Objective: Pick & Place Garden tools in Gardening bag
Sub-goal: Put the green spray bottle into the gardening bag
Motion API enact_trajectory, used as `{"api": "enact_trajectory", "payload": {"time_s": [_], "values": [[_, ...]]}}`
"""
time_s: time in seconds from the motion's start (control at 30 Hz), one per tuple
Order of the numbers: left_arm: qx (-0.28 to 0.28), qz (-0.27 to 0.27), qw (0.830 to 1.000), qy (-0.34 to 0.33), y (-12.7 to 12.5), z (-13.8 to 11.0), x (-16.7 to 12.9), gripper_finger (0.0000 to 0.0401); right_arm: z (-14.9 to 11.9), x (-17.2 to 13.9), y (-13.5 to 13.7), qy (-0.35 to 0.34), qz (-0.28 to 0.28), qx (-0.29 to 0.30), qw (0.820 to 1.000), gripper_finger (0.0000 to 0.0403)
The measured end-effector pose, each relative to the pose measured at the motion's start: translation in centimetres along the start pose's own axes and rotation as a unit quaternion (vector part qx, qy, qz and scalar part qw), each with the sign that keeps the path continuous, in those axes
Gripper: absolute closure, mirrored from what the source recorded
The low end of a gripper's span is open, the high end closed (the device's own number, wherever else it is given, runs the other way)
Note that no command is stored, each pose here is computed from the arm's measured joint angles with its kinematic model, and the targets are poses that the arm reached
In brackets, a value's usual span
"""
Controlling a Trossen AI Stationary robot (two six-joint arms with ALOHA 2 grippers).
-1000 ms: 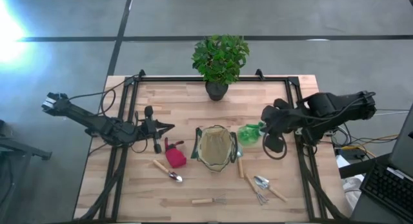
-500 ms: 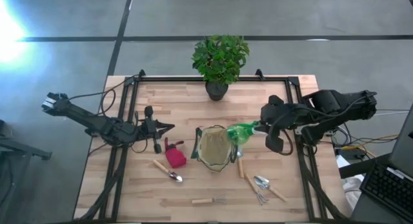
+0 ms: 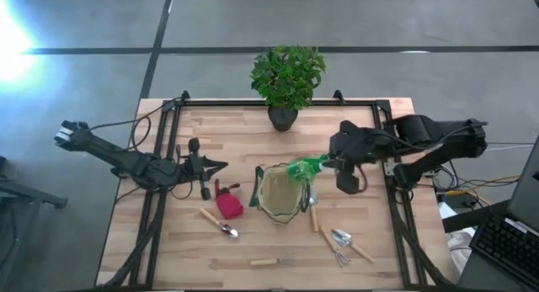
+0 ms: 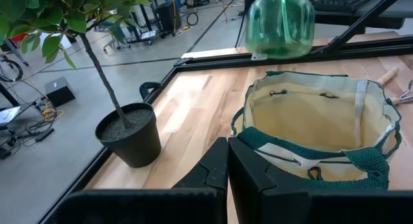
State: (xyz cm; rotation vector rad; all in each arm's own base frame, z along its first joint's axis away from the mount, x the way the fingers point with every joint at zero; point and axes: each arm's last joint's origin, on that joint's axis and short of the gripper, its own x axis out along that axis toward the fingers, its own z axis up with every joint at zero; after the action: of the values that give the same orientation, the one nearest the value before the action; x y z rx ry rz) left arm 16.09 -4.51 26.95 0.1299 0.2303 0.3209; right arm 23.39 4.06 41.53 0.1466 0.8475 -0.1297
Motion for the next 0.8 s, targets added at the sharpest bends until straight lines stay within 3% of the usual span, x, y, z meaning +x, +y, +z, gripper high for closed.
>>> {"api": "enact_trajectory", "payload": {"time_s": [0.27,0.5,0.8], "values": [[0.004,0.0,1.0,0.002,-0.1,-0.1,0.1,0.0387,1.5,3.2,-0.4,0.044,0.017,-0.017,0.999,0.0349],[0.005,0.0,1.0,0.004,-0.1,-0.1,0.1,0.0387,4.3,3.8,0.5,0.032,0.043,-0.063,0.997,0.0349],[0.007,0.0,1.0,0.006,-0.1,-0.1,0.1,0.0387,6.3,6.1,1.4,0.088,0.038,-0.081,0.992,0.0349]]}}
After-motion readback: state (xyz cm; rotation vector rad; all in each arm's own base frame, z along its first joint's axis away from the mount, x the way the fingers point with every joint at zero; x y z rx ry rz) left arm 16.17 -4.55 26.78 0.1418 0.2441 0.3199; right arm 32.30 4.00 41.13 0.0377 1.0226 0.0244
